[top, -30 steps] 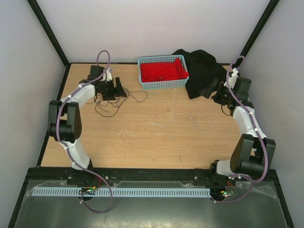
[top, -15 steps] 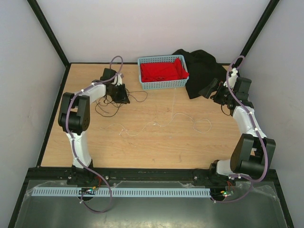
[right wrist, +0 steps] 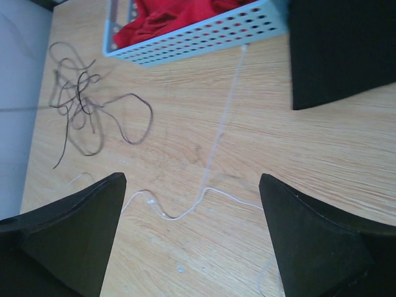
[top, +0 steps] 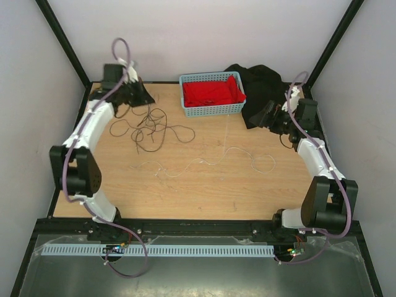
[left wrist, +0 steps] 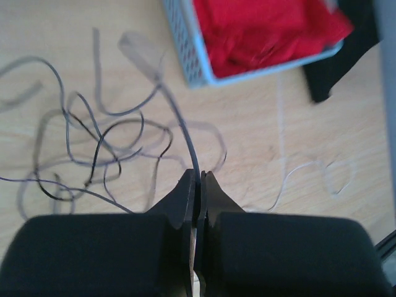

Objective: Zip-tie the wires
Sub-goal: Pick up the cable at the center of the board.

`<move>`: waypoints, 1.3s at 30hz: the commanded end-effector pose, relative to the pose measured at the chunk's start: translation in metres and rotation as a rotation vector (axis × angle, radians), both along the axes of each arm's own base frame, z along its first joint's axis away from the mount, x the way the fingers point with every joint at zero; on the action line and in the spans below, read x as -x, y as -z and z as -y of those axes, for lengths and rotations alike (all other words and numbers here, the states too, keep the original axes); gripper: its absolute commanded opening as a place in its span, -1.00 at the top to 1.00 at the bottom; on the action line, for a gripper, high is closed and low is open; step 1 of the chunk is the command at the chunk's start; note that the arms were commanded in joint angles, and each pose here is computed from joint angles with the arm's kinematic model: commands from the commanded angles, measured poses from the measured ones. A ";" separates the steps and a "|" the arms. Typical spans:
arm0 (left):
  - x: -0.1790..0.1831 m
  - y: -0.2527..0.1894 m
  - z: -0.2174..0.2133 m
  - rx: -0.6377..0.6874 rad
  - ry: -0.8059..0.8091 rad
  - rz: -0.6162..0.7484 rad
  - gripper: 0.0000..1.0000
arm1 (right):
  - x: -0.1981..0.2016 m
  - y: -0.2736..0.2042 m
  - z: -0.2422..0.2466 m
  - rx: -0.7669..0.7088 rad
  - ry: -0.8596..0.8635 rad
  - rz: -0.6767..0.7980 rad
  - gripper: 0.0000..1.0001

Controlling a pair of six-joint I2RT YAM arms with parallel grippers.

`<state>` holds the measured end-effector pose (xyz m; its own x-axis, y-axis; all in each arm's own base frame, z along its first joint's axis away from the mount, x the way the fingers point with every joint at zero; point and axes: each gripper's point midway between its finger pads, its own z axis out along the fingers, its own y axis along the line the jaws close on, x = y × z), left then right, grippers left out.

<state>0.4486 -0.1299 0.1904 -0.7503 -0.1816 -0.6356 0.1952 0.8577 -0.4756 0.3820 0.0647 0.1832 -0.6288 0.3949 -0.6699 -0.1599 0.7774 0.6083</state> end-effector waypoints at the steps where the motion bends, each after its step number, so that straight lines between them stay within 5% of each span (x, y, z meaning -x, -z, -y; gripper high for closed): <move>1: -0.002 -0.101 -0.022 0.132 -0.028 0.184 1.00 | -0.001 -0.030 -0.035 -0.045 -0.073 0.088 -1.00; 8: -0.006 -0.193 -0.062 0.195 -0.078 0.369 1.00 | -0.001 -0.041 -0.085 -0.066 -0.171 0.127 -1.00; 14: 0.011 -0.233 -0.044 0.302 0.008 0.421 1.00 | 0.005 -0.075 -0.132 -0.144 -0.286 0.219 -0.99; 22: 0.047 -0.231 -0.013 0.387 0.026 0.395 1.00 | 0.030 -0.112 -0.192 -0.257 -0.382 0.380 -0.99; 39: 0.097 -0.209 0.042 0.431 -0.117 0.440 1.00 | 0.079 -0.091 -0.272 -0.541 -0.330 0.217 -0.98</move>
<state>0.3493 -0.1777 0.3807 -0.5031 -0.4885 -0.7129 0.3750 0.6198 -0.6893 0.2965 0.3318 0.2618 -0.6639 0.4335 -0.6093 -0.5278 0.3057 0.7925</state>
